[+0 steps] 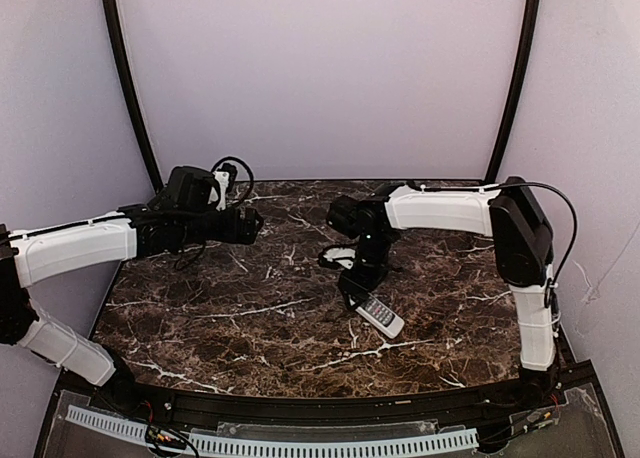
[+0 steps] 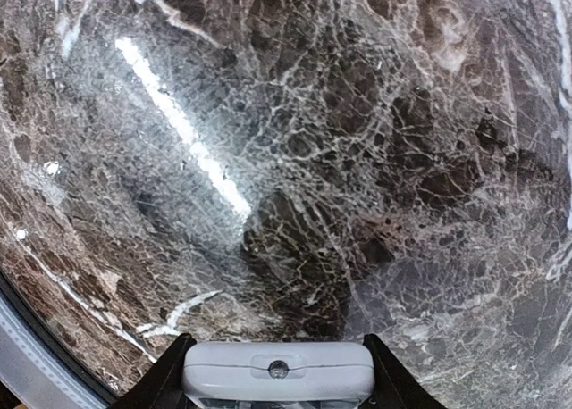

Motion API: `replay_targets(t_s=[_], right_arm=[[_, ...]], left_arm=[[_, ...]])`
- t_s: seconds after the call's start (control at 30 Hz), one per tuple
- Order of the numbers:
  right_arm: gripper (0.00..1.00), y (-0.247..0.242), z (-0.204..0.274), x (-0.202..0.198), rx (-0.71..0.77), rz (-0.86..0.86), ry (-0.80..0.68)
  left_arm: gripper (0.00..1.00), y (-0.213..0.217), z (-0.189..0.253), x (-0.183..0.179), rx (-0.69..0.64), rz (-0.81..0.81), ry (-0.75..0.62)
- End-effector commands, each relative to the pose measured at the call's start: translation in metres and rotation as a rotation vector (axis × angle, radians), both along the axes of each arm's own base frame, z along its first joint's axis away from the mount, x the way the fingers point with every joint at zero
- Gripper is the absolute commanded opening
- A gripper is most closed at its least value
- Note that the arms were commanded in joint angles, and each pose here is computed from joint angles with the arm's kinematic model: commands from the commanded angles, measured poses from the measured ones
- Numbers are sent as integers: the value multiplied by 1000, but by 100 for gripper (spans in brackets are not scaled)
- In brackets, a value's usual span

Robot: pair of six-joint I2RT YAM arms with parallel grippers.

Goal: Load the batteries into the remote control
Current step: Place the remote control at the center of the board, then reset both arms

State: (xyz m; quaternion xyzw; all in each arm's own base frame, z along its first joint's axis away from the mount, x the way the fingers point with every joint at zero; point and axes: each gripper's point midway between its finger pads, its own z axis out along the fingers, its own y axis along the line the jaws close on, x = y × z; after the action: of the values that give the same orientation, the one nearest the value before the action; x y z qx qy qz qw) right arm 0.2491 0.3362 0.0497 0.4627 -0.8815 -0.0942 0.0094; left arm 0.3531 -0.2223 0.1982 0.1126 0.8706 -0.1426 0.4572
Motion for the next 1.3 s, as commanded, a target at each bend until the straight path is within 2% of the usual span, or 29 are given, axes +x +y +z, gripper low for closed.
replay_targets(t_s=[0.0,0.27,0.7,0.8,0.9,0.93,1.1,1.27], right_arm=[[43,2,-21,0,-54,22,9],[48,6,-34,-2,-84,35,20],[70,7,-42,-4,-97,46,18],[78,8,-41,-2,-90,48,6],[97,15,-33,2,-47,50,-21],[98,18,-29,3,-26,51,-30],[99,34,-1,15,123,40,-67],[98,42,44,45,309,2,-134]], left_arm=[[99,31,1,1,23,115,7],[99,31,-3,2,17,113,5],[99,33,-9,4,41,119,8],[99,31,-12,5,45,112,16],[98,29,-13,5,43,103,26],[99,28,-13,6,43,102,34],[99,21,-11,14,14,84,75],[99,17,6,27,-5,68,62]])
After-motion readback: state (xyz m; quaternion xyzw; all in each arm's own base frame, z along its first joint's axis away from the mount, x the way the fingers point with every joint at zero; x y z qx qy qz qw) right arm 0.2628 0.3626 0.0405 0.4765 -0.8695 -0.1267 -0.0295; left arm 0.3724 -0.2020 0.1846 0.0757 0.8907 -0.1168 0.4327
